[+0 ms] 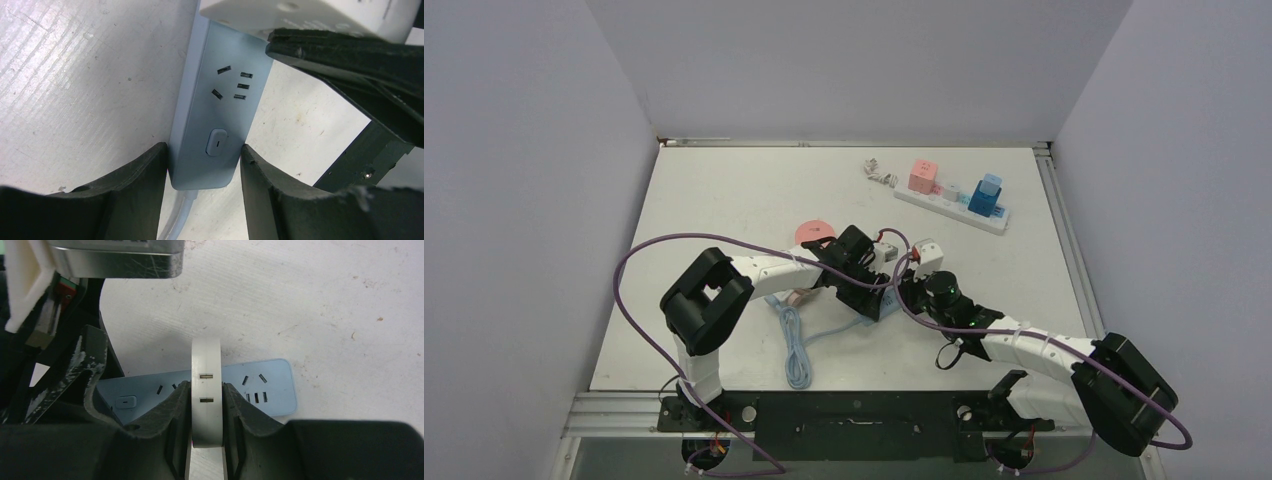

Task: Pull the plug off the socket
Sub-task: Remove the plug from the socket.

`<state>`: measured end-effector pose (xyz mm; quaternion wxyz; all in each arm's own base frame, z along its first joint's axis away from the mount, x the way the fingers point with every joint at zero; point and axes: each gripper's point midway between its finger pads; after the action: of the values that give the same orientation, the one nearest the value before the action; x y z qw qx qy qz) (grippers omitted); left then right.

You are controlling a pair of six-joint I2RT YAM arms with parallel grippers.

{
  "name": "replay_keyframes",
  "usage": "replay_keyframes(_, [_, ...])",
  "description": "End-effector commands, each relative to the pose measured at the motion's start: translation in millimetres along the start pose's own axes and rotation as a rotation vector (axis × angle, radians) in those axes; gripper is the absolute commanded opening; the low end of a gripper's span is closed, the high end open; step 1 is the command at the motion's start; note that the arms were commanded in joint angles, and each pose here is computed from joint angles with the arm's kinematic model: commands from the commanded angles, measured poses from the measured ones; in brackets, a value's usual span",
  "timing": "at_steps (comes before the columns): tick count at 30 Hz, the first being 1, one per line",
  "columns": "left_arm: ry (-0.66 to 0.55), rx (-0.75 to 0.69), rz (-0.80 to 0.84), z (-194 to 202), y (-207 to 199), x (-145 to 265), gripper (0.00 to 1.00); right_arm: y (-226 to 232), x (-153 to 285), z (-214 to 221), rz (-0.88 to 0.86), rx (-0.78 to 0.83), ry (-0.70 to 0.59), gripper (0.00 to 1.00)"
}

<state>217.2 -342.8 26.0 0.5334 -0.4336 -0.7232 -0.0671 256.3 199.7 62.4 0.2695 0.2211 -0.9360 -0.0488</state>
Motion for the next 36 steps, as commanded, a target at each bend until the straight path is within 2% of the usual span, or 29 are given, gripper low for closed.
replay_keyframes(1, [0.096, 0.075, -0.074, 26, 23, -14, 0.08, 27, 5, -20, -0.103, 0.025, -0.077, 0.05])
replay_keyframes(6, [0.1, 0.077, -0.079, 27, 24, -15, 0.06, 36, 5, -18, -0.111, 0.064, -0.071, 0.05])
replay_keyframes(13, [0.102, 0.078, -0.09, 28, 26, -14, 0.01, 23, 6, -21, -0.035, 0.023, -0.094, 0.05])
replay_keyframes(24, [0.106, 0.079, -0.099, 28, 27, -14, 0.0, -9, -2, -18, -0.047, -0.155, -0.046, 0.05])
replay_keyframes(36, [0.112, 0.081, -0.115, 29, 30, -14, 0.0, 0, 3, -22, -0.053, -0.084, -0.077, 0.05])
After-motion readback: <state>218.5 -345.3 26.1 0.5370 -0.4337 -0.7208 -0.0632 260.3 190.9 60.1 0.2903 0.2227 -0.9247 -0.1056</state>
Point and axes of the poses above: each gripper's point midway between its finger pads, its own x axis back along the fingers, its own y axis along the line the jaws close on, z = x × y, and after that the axes turned 5 degrees about -x, right-handed
